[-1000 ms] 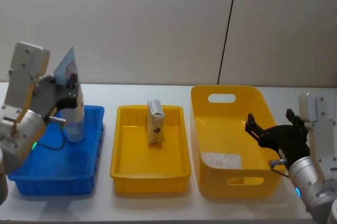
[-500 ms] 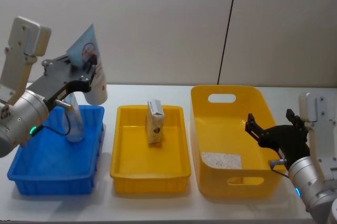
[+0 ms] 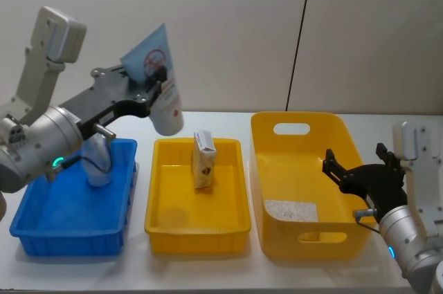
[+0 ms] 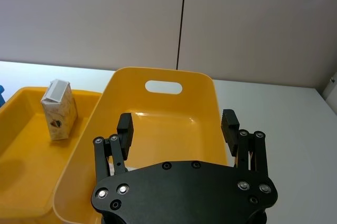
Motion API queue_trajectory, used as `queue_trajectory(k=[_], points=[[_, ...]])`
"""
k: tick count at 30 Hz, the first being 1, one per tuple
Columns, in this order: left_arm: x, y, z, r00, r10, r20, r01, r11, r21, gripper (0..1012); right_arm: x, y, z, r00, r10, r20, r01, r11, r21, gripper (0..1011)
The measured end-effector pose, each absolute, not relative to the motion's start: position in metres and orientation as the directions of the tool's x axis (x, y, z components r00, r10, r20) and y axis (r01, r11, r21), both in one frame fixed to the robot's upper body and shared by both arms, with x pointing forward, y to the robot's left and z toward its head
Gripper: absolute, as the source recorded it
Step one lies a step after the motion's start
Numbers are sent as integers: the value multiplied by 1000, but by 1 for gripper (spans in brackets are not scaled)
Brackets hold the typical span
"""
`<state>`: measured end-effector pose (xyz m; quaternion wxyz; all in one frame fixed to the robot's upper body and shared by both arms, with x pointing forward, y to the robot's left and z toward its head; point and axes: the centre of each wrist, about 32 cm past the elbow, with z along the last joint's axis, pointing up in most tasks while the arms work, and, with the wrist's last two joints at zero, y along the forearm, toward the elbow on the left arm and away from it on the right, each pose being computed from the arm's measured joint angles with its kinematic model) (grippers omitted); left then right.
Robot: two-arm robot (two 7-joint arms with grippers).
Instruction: Bimanual collaborative sorting of washing and personal care products
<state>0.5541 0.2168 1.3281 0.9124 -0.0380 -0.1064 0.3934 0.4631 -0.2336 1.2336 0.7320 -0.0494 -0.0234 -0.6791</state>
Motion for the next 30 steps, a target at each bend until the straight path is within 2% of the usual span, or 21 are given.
queue_trajectory(k=[8,14,30], points=[[560,208,1332,750,641,162,-624,768,-144,223,463,-234,1234,80,-992,101,996,76,-41,1004],[563,204,1334,779,606,161,-590,795,-140,223,464,-234,1234,108,-989,104,994,104,-41,1004],[566,198,1336,816,556,159,-540,831,-134,223,466,-233,1241,291,-946,141,957,290,-28,1004]])
